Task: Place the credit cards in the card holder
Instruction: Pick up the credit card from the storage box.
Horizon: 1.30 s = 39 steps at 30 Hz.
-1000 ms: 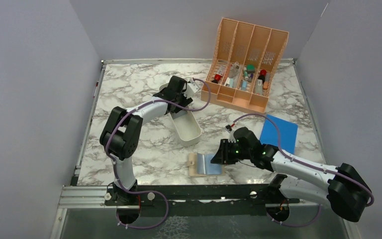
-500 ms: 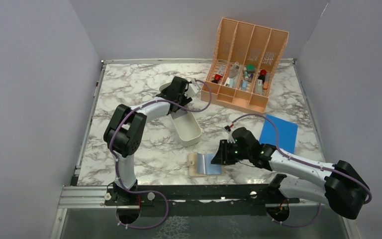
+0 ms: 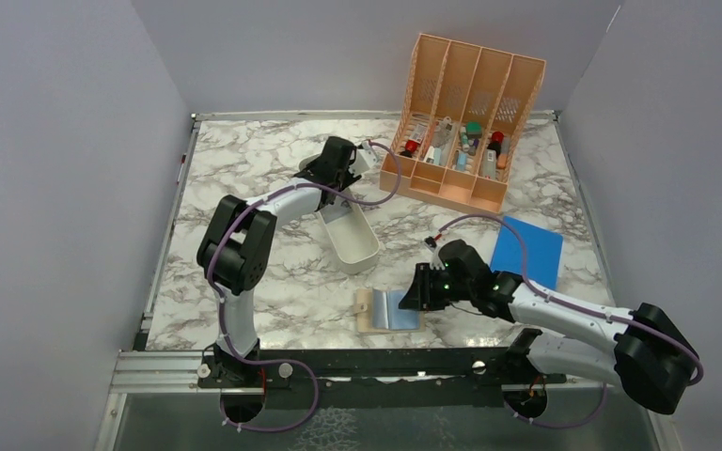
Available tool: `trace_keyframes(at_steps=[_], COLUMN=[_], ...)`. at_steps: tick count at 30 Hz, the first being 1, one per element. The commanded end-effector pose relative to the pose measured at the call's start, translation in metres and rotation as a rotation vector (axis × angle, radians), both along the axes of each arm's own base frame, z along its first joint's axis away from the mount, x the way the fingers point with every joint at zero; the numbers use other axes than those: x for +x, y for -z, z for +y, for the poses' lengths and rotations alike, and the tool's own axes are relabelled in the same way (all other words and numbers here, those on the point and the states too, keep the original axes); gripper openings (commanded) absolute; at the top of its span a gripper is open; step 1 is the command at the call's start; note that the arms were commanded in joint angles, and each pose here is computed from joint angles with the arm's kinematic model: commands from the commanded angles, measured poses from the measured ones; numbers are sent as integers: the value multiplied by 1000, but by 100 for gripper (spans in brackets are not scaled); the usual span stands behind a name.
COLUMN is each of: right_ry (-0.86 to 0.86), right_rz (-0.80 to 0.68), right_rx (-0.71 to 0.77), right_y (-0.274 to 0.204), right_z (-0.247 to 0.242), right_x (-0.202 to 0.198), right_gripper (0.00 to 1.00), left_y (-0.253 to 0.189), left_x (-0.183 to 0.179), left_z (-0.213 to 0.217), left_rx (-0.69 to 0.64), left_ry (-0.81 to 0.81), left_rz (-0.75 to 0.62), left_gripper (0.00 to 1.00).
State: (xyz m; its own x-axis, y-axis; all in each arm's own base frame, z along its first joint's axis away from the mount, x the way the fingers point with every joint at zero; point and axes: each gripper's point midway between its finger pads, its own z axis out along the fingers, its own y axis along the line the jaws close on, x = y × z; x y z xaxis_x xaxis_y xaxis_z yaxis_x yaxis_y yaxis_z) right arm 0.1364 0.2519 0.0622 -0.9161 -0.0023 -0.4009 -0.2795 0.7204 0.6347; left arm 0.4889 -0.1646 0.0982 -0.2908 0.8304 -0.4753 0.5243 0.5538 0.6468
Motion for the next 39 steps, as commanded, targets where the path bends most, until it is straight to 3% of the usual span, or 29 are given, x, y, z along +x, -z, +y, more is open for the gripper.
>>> trace_keyframes(at_steps=[1, 8, 20, 39], right_ry=[22, 22, 27, 7], right_rz=[-37, -33, -34, -34], right_rx=[-5, 5, 11, 46], right_y=[-7, -9, -8, -18], right_z=[-1, 0, -2, 6], right_x=[8, 7, 6, 5], right_gripper=[35, 35, 35, 36], left_y=[1, 9, -6, -42], left_x=[5, 2, 5, -12], left_z=[4, 3, -5, -14], left_rx=[-6, -5, -38, -168], left_ry=[5, 13, 33, -1], left_rz=[13, 42, 55, 110], left_gripper=[52, 39, 1, 0])
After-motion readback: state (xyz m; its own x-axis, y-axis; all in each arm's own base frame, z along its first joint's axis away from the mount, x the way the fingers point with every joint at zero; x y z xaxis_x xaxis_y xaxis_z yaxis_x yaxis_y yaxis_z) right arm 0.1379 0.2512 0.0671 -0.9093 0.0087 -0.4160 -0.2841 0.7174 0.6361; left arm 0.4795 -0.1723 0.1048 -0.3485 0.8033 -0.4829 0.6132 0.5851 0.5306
